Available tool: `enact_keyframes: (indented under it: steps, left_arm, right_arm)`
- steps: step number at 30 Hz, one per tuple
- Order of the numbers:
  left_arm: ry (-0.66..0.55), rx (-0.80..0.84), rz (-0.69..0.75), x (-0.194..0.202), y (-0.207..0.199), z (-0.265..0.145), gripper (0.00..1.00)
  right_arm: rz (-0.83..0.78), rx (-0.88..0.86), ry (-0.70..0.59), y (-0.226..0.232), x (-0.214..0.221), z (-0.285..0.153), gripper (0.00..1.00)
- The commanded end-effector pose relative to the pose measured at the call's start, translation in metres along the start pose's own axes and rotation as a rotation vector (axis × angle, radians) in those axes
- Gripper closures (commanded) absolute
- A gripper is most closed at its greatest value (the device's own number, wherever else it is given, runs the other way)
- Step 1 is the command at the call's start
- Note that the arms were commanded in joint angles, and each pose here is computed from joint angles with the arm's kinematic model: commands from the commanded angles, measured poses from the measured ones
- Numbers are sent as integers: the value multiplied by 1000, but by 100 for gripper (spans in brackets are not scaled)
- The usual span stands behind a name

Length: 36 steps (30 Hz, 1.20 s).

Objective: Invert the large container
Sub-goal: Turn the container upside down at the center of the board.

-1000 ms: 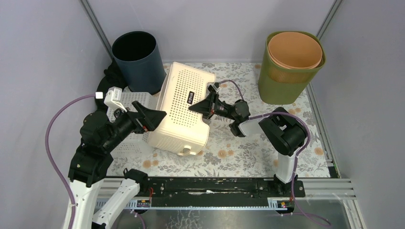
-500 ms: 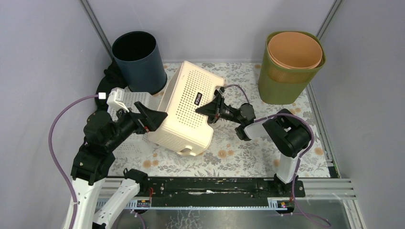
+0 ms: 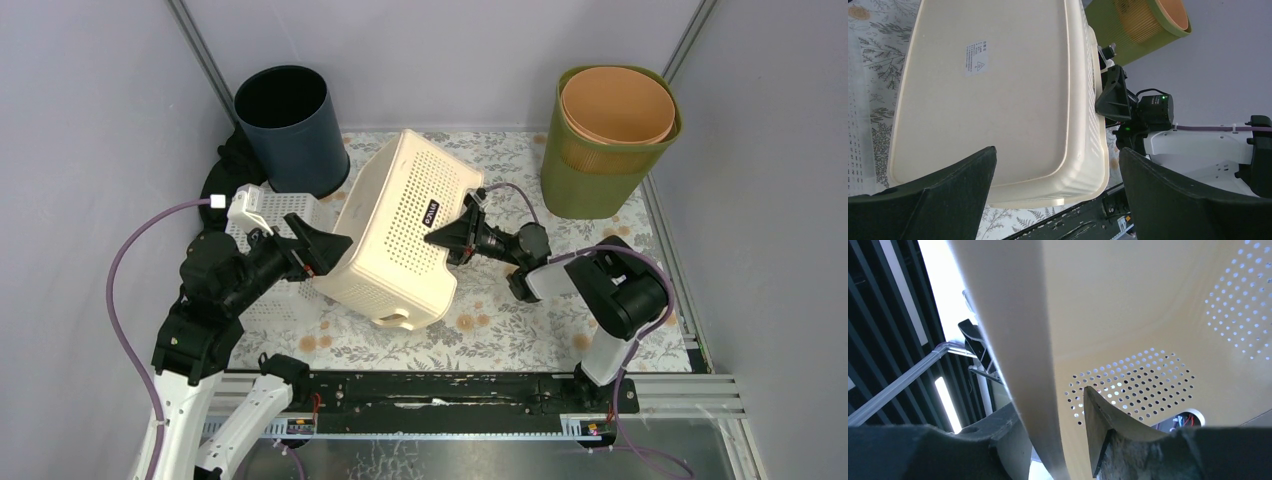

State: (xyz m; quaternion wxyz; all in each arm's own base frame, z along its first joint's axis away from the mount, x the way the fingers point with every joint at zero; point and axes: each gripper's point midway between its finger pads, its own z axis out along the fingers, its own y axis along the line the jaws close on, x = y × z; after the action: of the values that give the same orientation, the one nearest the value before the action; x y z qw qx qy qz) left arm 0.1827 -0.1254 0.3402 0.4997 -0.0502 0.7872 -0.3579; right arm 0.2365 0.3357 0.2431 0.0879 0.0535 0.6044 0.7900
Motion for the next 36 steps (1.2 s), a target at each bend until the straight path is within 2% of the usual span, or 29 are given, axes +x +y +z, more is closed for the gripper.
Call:
enact_keyframes:
  steps: [1, 20, 36]
  left_arm:
    - [-24, 49, 5, -6, -10, 1, 0]
    - [-18, 54, 3, -3, -9, 2, 0]
    - [-16, 55, 7, -3, -9, 5, 0]
  right_arm:
    - [-22, 83, 42, -23, 10, -13, 55]
    - [-64, 181, 35, -26, 10, -23, 54]
    - [-68, 244, 27, -35, 10, -34, 49]
